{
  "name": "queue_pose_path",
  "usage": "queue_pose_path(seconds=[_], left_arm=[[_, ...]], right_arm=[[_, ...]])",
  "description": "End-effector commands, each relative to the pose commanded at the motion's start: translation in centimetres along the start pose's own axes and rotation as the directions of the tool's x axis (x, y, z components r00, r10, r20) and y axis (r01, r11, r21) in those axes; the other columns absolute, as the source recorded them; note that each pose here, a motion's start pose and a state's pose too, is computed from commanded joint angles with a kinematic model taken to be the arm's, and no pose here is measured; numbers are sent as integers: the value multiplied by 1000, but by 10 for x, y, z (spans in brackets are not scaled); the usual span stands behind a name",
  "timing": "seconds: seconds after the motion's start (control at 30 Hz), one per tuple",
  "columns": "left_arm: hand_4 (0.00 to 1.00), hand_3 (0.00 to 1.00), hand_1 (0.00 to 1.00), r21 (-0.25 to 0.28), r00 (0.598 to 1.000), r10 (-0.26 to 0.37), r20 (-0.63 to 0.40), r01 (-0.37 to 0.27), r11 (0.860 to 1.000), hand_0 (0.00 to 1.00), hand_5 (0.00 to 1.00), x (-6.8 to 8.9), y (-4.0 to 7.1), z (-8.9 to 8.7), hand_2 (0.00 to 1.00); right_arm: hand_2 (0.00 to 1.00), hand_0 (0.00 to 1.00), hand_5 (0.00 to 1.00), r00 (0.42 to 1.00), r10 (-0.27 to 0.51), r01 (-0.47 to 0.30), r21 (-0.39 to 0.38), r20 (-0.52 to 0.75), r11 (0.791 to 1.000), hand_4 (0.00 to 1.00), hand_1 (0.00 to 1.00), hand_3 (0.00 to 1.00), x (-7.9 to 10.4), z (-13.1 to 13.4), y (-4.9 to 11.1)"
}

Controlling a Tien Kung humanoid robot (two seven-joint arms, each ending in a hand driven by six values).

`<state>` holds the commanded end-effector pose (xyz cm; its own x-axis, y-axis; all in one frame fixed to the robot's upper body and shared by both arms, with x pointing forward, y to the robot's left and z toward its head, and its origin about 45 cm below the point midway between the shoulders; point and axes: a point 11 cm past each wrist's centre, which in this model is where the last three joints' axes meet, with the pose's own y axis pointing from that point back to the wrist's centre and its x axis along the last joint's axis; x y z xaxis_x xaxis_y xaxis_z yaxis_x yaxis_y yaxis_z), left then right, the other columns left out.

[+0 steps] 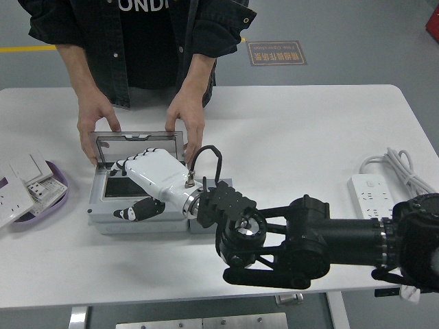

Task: Pick up the cylinder from the cube,place it in the box,flap close box

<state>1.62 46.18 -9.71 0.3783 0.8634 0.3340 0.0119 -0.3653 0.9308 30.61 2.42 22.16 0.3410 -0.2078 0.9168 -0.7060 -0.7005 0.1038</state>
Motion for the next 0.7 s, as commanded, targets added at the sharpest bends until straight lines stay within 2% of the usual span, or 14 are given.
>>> queue_pose_path(seconds=[0.13, 0.27, 0.53, 0.7], left_arm=[[699, 634, 624, 5, 1000, -4, -2, 4, 1000, 601, 237, -3, 0, -2, 616], [699, 634, 624, 3, 1000, -3, -5, 3, 1000, 601, 237, -2, 0, -1, 616], [695, 633, 624, -1, 1000, 2, -7, -2, 1000, 601, 235, 2, 0, 1, 615], [687, 633, 624, -1, 1000, 6, -6, -6, 1000, 601, 225, 4, 0, 1, 615]], right_arm=[[690, 776, 474, 990, 22, -30, 50, 141, 998, 975, 684, 754, 12, -20, 4], [690, 776, 474, 976, 56, -69, 55, 212, 996, 975, 684, 754, 33, -20, 2], [680, 765, 467, 965, 130, -121, -49, 227, 991, 964, 672, 739, 72, 25, -16], [669, 742, 467, 964, 129, -101, -132, 231, 986, 961, 662, 736, 72, 56, -25]])
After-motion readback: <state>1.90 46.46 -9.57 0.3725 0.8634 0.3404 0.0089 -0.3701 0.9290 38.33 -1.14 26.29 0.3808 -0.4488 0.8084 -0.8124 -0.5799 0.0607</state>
